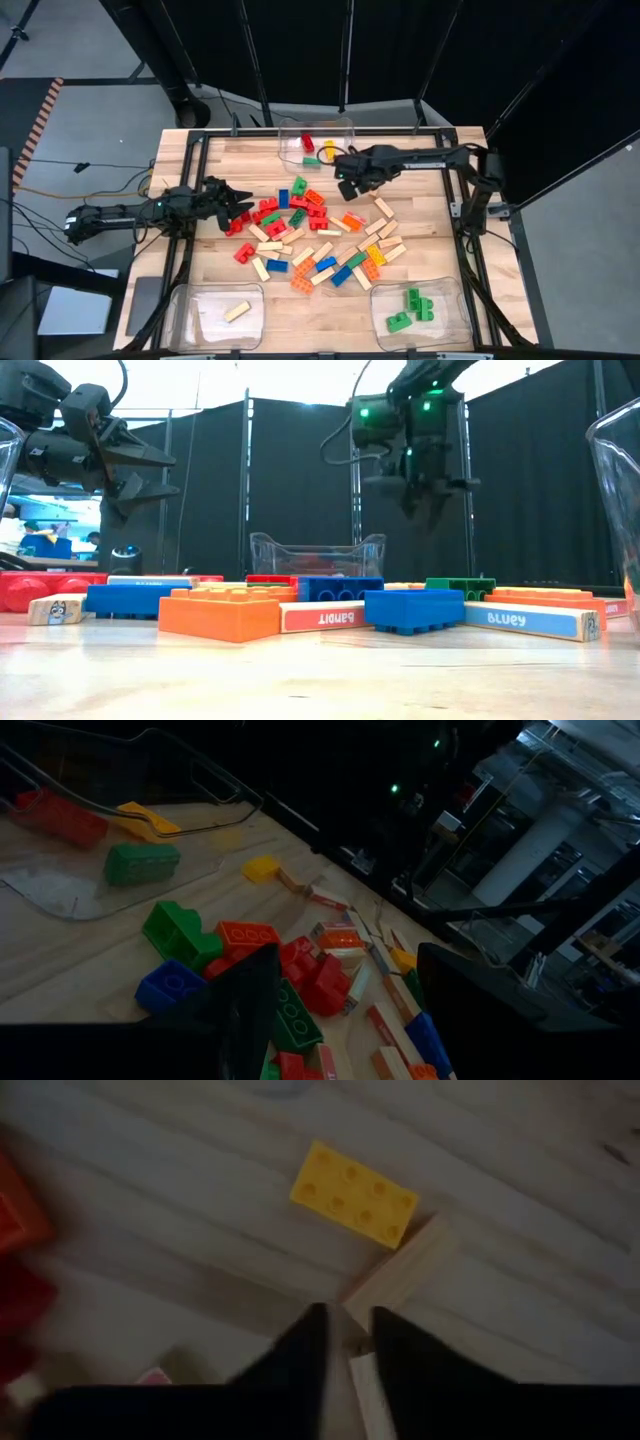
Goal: Sort blocks by size
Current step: Put the 3-stud yellow game piece into the bottom left transparent bin, then put the white block into the bottom left transparent bin
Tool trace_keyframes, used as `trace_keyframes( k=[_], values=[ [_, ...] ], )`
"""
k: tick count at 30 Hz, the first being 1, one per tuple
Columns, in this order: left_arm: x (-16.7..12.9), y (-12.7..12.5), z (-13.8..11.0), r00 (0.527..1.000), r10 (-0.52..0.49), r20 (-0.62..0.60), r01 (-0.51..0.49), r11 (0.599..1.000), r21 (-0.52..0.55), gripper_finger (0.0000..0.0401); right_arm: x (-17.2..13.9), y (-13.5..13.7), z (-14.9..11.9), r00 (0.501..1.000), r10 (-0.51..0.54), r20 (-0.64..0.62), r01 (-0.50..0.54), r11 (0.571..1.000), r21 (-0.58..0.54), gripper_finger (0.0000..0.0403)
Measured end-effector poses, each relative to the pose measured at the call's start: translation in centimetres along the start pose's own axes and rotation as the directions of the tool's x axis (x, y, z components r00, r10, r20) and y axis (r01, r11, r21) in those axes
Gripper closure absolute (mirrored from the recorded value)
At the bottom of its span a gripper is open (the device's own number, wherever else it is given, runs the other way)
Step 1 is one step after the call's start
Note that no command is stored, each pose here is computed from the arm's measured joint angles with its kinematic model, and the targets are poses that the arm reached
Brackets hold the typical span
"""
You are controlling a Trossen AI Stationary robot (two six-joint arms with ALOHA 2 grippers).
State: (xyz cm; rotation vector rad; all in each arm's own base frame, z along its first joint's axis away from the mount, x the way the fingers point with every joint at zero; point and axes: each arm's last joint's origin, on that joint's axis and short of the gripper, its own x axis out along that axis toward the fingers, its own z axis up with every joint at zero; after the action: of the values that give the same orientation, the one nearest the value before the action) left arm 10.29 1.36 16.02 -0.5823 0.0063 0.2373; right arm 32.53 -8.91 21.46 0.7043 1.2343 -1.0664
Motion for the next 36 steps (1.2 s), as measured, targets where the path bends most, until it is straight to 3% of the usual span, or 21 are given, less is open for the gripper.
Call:
trace_keyframes(
  k=[2,5,14,18,21,26,29,31,36],
  values=[
    [0.0,0.0,0.0,1.0,0.0,0.0,0.0,1.0,-0.001,0.0156,0.3,0.3,-0.2,1.0,-0.005,-0.012,0.004,0.999,-0.047,0.0385],
    [0.0,0.0,0.0,1.0,0.0,0.0,0.0,1.0,-0.001,0.0156,0.2,0.4,-0.4,1.0,0.006,-0.023,-0.007,0.999,-0.05,0.0372],
    [0.0,0.0,0.0,1.0,0.001,0.001,-0.001,1.0,-0.021,0.0156,-0.4,0.3,-1.1,0.999,-0.036,0.005,0.034,0.975,0.219,0.0168],
    [0.0,0.0,0.0,1.0,0.001,0.001,-0.001,1.0,-0.021,0.0156,0.8,-0.6,-1.3,0.996,-0.085,-0.013,0.084,0.933,0.35,0.0088],
    [0.0,0.0,0.0,1.0,0.001,0.001,-0.001,1.0,-0.021,0.0156,2.2,-1.1,-1.3,0.996,-0.089,-0.026,0.091,0.898,0.43,0.0055],
    [0.0,0.0,0.0,1.0,0.001,0.0,-0.001,1.0,-0.021,0.0156,4.4,-1.2,-1.3,1.0,-0.004,-0.015,0.011,0.868,0.496,0.0057],
    [0.0,0.0,0.0,1.0,0.001,0.0,-0.001,1.0,-0.021,0.0156,5.7,-1.8,-1.9,0.999,-0.023,-0.028,0.035,0.828,0.56,0.0074],
    [0.0,0.0,0.0,1.0,0.001,0.0,-0.001,1.0,-0.021,0.0156,6.5,-1.9,-1.8,1.0,0.014,-0.007,-0.007,0.808,0.59,0.0088],
    [0.0,0.0,0.0,1.0,0.003,-0.001,-0.003,1.0,-0.018,0.0156,7.9,-2.4,-1.7,0.998,0.053,0.026,-0.057,0.788,0.613,0.0127]
  ],
)
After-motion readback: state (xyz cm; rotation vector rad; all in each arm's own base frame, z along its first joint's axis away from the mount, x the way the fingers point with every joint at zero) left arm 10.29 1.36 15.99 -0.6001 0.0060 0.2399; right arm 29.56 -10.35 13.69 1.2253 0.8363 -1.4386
